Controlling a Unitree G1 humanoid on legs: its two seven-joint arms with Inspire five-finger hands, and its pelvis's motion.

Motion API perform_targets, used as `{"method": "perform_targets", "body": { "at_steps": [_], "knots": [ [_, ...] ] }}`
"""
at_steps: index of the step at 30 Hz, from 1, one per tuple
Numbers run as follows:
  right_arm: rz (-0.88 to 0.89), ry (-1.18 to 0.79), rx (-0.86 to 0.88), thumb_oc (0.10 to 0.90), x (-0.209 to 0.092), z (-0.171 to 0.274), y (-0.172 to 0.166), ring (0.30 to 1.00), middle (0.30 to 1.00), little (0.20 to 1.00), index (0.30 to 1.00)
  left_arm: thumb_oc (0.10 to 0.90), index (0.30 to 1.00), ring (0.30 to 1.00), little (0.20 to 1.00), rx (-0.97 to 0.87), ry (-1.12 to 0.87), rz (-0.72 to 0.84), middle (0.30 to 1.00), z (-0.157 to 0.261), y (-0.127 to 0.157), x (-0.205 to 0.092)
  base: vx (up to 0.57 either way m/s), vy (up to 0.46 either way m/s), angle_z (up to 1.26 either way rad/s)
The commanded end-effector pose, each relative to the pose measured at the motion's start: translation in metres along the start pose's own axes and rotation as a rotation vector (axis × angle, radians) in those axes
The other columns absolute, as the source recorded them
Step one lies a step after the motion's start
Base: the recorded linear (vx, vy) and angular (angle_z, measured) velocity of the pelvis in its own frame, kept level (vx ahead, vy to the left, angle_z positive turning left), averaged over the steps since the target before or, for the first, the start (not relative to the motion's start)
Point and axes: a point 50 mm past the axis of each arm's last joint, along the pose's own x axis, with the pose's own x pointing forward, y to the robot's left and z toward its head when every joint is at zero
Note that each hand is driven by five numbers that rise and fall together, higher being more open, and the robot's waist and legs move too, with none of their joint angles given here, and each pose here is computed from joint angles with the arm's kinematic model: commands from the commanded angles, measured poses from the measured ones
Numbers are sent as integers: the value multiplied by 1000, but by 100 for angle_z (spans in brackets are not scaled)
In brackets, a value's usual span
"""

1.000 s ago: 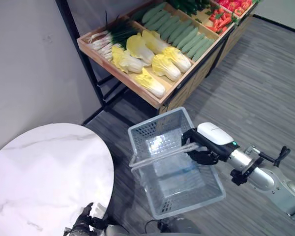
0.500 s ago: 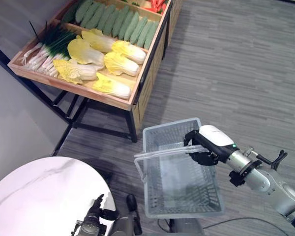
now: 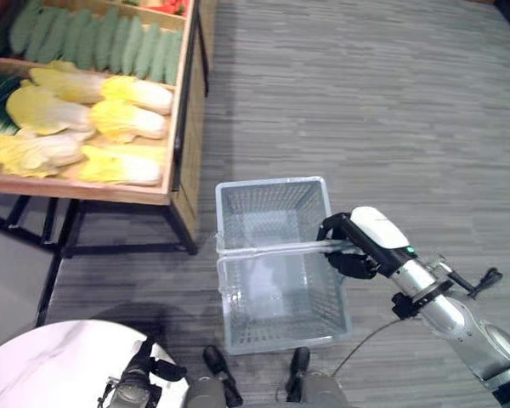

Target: Get the vegetables into the basket

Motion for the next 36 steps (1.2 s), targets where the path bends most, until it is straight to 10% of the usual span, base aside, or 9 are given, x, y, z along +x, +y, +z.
{"method": "perform_targets", "body": {
  "at_steps": [1,18,36],
  "knots": [
    [-262,-105,-62,400,4,13,-50,300,300,300,300,900,1000,1000,1000,25,-9,-5,1000,-3,2,-1,28,-170,-6],
    [-195,492,125,400,-56,-79,32,300,300,300,300,900,1000,1000,1000,-32,-49,-29,1000,10,-13,0,38,-76,-20],
    [20,1367,657,400,-163,-104,195,300,300,300,300,900,1000,1000,1000,-49,-3,-65,1000,3,-23,-2,55,63,-5]
  ]
}}
